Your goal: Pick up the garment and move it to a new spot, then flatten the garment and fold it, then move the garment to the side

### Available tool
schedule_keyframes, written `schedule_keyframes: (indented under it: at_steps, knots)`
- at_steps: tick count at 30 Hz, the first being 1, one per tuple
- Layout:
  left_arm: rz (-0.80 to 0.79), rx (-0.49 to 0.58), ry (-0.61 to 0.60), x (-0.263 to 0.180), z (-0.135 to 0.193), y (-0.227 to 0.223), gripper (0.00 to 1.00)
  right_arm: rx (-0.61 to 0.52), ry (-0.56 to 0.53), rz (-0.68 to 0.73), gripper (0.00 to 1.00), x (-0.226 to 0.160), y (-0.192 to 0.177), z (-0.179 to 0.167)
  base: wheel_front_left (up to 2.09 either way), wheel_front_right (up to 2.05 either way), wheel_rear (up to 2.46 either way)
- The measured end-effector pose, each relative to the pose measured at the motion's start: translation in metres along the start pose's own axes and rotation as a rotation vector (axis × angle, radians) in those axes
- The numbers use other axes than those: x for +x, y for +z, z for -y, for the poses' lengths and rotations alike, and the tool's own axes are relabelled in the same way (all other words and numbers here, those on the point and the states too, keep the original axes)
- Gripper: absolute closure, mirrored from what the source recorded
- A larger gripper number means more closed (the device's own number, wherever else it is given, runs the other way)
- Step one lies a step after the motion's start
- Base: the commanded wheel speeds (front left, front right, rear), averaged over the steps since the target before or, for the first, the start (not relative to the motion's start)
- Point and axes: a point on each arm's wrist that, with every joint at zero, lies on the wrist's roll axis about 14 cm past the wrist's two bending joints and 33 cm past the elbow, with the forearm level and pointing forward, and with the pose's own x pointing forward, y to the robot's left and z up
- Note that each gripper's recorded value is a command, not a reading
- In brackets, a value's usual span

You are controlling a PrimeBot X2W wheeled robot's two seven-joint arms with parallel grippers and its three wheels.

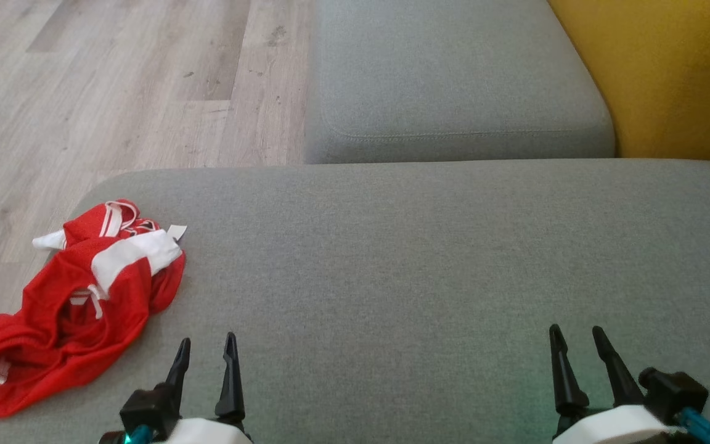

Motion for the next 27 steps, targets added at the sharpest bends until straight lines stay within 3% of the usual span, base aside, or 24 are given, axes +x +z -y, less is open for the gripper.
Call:
schedule_keyframes:
  at_steps: [18, 27]
  knots:
    - [0.029, 0.154, 0.015, -0.009, -0.006, -0.002, 0.0, -0.218, 0.05, 0.01, 0.0, -0.006, -0.003, -0.007, 0.0, 0.0, 0.0]
    - [0.025, 0.16, 0.025, -0.011, -0.009, -0.004, 0.0, -0.222, 0.037, 0.006, 0.0, -0.007, -0.004, -0.003, 0.0, 0.0, 0.0]
